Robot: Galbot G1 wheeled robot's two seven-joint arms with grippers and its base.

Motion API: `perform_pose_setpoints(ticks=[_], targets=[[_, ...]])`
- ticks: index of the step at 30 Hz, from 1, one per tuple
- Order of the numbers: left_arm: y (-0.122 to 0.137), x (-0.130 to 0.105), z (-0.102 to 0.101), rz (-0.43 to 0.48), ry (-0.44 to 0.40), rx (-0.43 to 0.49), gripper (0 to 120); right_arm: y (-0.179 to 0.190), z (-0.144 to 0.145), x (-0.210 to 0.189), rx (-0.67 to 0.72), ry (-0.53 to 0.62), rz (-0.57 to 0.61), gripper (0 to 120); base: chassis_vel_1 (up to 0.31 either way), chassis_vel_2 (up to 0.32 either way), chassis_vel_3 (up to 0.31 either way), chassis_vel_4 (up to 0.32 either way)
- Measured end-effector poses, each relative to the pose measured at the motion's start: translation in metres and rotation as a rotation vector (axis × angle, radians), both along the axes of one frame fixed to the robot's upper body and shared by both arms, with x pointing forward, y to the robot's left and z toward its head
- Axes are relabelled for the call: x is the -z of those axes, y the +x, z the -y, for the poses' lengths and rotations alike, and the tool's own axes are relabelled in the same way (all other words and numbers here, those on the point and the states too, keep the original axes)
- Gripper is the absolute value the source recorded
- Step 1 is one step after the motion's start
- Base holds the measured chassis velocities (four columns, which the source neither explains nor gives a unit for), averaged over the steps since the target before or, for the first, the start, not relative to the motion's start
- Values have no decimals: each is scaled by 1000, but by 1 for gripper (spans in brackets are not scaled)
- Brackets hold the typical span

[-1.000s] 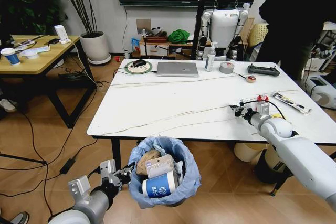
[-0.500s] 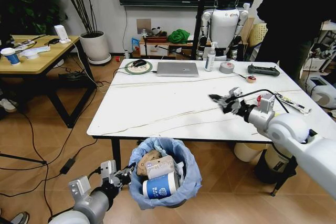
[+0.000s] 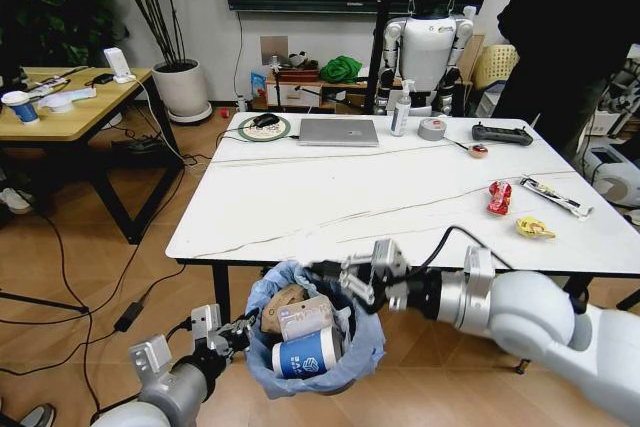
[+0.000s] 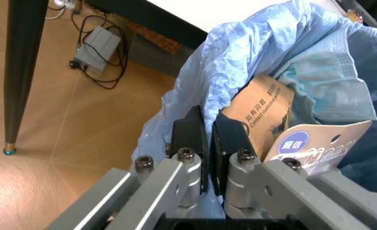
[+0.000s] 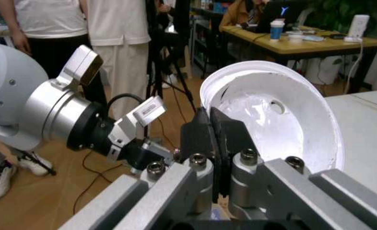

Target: Pick up the trash bin and place the trash from the table into it.

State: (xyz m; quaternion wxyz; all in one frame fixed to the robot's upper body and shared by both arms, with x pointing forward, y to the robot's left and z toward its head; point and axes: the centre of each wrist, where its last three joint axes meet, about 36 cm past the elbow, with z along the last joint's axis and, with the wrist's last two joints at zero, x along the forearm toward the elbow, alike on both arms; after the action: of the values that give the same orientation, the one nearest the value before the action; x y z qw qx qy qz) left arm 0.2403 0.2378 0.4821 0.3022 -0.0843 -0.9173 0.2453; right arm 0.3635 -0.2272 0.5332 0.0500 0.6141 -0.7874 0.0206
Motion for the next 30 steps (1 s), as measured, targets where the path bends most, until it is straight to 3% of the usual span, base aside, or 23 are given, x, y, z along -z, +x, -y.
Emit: perform_pose_setpoints(ticks=[14,17,30], targets=[[-7,-2,3,-1,2,-5,0,2,-9,38,-30,30,-16,0,0,0,0,0],[-9,-3,4,-2,-3,-8,0,2,-7,42,-29,28,-17,5,0,0,0,0],[-11,-6,3,2,-4,-18,0,7,-1,54,-8,25,-2,55,0,0,0,0]])
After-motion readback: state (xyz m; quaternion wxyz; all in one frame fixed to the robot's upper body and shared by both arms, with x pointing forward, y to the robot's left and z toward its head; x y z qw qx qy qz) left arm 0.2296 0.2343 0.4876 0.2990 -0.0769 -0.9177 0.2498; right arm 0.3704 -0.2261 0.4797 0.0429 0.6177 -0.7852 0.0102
